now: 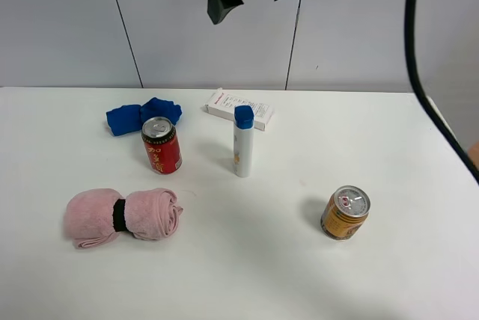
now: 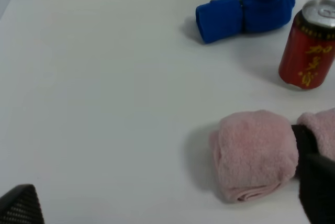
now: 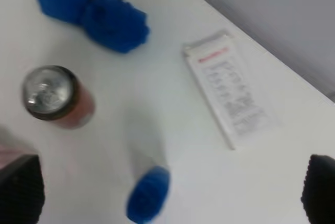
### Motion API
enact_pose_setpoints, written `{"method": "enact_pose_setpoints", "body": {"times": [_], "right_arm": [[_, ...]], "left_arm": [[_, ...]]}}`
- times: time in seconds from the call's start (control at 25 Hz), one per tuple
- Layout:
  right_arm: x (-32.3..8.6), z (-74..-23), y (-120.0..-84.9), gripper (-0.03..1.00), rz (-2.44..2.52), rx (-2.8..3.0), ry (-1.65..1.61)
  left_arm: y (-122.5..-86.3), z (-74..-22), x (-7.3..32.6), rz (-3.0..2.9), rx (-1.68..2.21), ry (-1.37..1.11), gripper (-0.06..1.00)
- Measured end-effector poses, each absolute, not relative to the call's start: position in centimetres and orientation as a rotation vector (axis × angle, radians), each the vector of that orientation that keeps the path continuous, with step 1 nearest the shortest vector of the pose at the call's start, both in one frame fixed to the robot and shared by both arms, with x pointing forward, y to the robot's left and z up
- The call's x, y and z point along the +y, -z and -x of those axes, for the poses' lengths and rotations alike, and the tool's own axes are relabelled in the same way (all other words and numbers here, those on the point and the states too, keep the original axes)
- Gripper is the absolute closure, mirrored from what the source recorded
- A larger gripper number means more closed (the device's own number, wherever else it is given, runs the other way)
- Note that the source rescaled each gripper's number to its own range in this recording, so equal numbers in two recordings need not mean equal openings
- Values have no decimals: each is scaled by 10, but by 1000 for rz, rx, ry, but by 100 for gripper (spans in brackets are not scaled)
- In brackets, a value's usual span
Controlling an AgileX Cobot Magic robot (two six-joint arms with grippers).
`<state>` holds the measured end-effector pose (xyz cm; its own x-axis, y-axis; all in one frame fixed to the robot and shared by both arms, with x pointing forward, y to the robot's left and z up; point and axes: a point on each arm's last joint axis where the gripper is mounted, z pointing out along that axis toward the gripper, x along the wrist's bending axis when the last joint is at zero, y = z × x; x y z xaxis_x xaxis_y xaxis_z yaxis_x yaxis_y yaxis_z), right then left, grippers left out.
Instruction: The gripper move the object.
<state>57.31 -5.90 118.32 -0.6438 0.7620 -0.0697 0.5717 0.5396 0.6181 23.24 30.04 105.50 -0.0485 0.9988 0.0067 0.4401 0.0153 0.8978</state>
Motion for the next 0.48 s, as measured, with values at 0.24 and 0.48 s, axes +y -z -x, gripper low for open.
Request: {"method": "enact_pose_setpoints", "body": {"times": [0.24,0.48], "right_arm": [[-113,-568,-1153,-3,-1308,2467,-626],[-195,-518,-1143,-3,-1616,2333,-504]], "left_arm": [[-1055,-232,300,-1510,1579,-991,-6],[-1055,-232,300,-1510,1579,-991,-6]]}}
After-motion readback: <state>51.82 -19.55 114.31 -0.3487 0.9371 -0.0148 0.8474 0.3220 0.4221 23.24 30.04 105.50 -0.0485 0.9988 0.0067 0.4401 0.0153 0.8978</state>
